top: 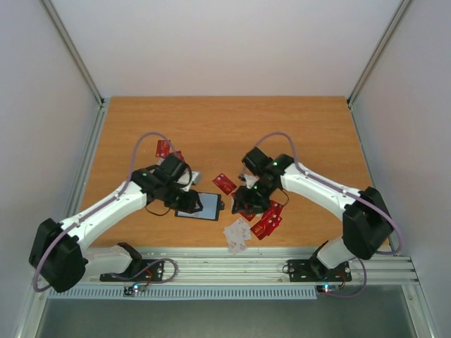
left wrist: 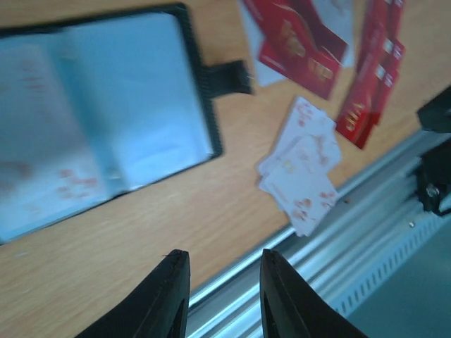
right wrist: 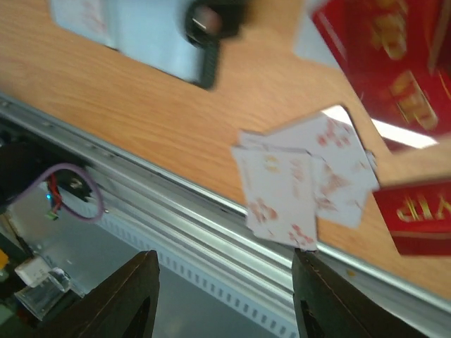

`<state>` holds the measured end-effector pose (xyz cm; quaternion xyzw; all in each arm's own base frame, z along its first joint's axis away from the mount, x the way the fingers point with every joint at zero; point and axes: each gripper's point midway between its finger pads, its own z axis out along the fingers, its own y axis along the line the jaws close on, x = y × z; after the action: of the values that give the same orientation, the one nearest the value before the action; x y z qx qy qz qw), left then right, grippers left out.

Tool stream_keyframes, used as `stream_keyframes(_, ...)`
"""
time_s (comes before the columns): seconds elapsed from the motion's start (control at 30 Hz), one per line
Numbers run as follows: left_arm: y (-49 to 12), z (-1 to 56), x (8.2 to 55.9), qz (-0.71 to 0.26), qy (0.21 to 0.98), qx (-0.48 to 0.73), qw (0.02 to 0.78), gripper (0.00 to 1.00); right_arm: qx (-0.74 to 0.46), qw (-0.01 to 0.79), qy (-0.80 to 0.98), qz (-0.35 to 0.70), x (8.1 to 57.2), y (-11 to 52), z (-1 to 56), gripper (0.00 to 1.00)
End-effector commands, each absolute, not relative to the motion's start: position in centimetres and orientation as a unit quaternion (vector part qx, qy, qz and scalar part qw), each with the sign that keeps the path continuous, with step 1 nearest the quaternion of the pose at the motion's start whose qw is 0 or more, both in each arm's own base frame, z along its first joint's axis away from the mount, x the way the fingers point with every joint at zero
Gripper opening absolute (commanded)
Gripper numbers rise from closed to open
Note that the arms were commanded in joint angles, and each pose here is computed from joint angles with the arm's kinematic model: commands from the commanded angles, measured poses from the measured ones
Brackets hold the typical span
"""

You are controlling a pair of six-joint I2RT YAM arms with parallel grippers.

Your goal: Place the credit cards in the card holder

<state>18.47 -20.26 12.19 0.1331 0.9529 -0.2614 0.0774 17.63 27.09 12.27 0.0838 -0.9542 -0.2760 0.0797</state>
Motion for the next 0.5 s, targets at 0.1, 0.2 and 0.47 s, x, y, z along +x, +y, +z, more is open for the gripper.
stream_keyframes(0.1, -27.0, 11.3, 15.9, -0.329, 0.919, 0.214, 0.043, 0.30, -0.002, 0.105, -0.951, -0.291, 13.8, 23.3, 10.1, 0.51)
stream_keyframes(0.2, -28.7, 10.3, 14.7, -0.330, 0.913, 0.238, 0.020, 0.28, -0.018, 0.115, -0.942, -0.314, 12.7, 23.0, 9.3, 0.51)
stream_keyframes(0.47, -31.8, 7.5, 12.9, -0.306, 0.910, 0.278, -0.029, 0.27, -0.038, 0.144, -0.928, -0.342, 10.9, 22.9, 7.3, 0.49)
